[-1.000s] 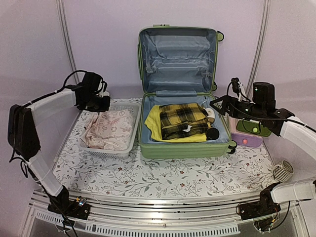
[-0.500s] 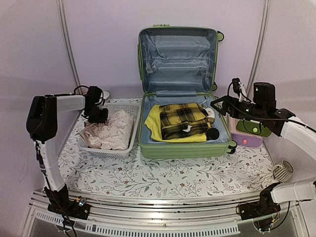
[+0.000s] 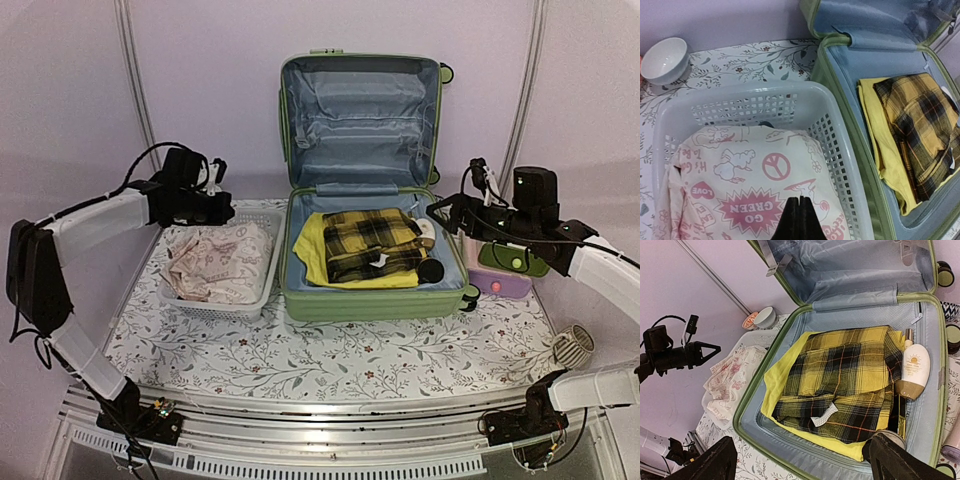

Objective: Open, take out, and arrange the luggage
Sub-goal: Place the clothes in the bin.

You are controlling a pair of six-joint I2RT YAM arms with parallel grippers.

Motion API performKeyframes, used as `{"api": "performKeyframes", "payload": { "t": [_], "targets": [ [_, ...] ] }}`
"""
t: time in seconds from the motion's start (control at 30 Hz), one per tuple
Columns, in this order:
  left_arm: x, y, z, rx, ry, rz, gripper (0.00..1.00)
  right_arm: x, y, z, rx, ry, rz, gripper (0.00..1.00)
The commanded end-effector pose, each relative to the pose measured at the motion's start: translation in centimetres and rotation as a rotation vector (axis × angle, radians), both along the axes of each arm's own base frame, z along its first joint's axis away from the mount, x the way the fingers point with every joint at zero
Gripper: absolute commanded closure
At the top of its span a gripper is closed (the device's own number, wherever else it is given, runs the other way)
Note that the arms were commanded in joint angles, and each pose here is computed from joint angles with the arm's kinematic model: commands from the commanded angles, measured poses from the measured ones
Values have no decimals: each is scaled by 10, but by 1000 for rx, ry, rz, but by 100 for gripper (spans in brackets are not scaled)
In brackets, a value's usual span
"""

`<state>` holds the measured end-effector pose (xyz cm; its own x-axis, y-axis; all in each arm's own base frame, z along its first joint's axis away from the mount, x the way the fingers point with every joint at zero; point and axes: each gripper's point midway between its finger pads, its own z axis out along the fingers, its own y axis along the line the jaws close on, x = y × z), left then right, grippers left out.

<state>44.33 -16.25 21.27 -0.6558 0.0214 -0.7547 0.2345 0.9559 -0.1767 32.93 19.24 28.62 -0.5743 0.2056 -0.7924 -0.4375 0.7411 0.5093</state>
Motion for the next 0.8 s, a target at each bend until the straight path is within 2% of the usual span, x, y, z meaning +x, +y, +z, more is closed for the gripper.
{"api": "performKeyframes", "payload": {
  "t": [0.0,0.23,0.5,0.6,0.77],
  "targets": [
    [-8,-19,-25,-100,49,-57,100,-1,4,27,46,-79,11,6],
    [6,-33,-74,-118,127,-91,100,-6,4,32,77,-107,19,6],
    [23,-53,-164,-140,295,-149,100,-10,5,33,95,-97,30,6],
    [22,-52,-146,-152,240,-155,100,-13,4,31,97,-91,30,6],
    [4,-51,-64,-201,76,-200,100,-15,3,28,100,-87,29,6]
  ]
}}
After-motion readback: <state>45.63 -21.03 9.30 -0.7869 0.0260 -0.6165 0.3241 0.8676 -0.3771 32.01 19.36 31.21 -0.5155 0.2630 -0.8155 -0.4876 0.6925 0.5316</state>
